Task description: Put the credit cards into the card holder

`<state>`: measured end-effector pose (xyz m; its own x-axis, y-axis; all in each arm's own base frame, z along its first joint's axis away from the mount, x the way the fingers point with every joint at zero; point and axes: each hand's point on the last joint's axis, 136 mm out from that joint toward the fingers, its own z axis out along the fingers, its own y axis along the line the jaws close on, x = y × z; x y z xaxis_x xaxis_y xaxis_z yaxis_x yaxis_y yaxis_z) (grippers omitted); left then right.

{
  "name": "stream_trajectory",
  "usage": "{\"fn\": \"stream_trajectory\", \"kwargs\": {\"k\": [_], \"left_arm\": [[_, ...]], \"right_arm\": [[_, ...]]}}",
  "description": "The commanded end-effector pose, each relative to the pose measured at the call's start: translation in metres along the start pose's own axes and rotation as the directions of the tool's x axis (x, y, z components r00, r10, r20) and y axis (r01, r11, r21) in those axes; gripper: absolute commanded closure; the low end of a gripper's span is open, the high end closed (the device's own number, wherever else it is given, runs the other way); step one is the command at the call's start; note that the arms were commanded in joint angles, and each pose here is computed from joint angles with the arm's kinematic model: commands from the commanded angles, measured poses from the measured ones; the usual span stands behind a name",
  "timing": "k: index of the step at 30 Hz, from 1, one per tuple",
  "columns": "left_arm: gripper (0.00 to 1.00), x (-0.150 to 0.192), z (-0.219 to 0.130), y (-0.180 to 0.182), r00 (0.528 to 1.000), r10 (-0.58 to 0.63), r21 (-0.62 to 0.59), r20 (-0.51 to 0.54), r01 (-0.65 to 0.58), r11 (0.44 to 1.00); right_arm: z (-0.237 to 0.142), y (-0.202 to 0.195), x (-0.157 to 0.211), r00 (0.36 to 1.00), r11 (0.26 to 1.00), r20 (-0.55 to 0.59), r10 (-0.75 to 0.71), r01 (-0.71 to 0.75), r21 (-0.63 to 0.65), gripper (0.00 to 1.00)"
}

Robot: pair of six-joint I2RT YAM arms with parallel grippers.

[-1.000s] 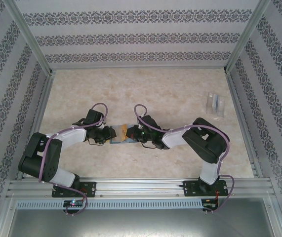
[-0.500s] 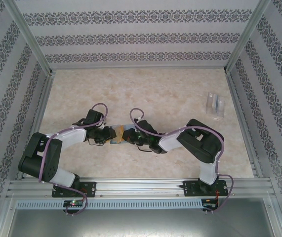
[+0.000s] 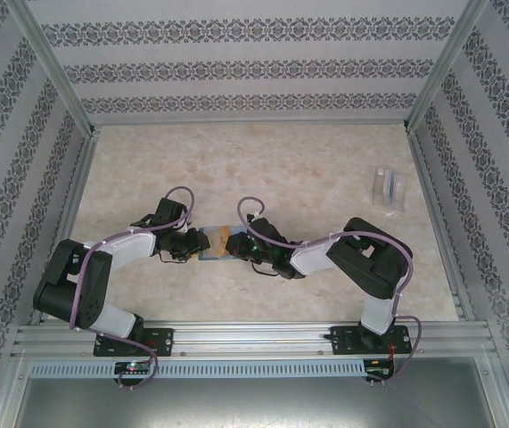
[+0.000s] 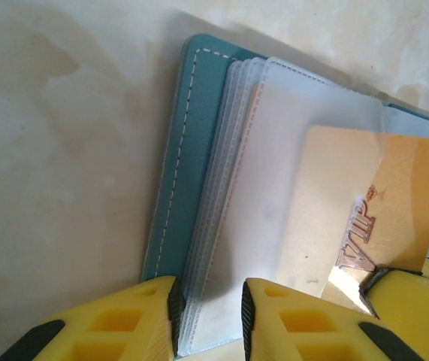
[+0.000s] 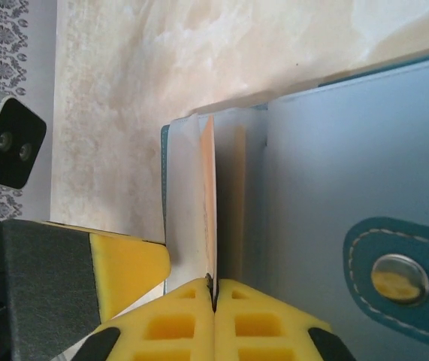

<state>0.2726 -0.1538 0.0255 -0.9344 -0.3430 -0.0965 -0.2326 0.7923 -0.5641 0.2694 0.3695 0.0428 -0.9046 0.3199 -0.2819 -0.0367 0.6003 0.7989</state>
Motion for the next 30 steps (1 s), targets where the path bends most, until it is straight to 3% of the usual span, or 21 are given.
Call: {"fn": "stream_trajectory", "kwargs": {"k": [1,21,26,30], "left_arm": [[0.71,0.005,0.003,0.001,1.0,0.001,-0.008,-0.019,-0.001,1.0],[0.7,0.004,-0.004,0.002,1.0,0.01,-0.022,-0.002,-0.01,1.0],[0.68,0.0,-0.01,-0.001,1.0,0.019,-0.027,0.02,-0.018,0.999],[0.67,-0.003,-0.015,-0.002,0.999,0.024,-0.035,0.026,-0.023,0.999]], "right_arm": [[0.001,-0.008,-0.007,1.0,0.999,0.03,-0.005,0.004,0.032,1.0],[0.024,0.003,0.009,1.0,1.0,0.008,0.007,-0.007,0.018,1.0],[0.012,0.003,0.001,0.998,0.996,0.023,-0.064,0.062,0.062,0.82],[0.008,0.006,-0.003,0.995,0.992,0.008,-0.101,0.101,0.072,0.79]]}}
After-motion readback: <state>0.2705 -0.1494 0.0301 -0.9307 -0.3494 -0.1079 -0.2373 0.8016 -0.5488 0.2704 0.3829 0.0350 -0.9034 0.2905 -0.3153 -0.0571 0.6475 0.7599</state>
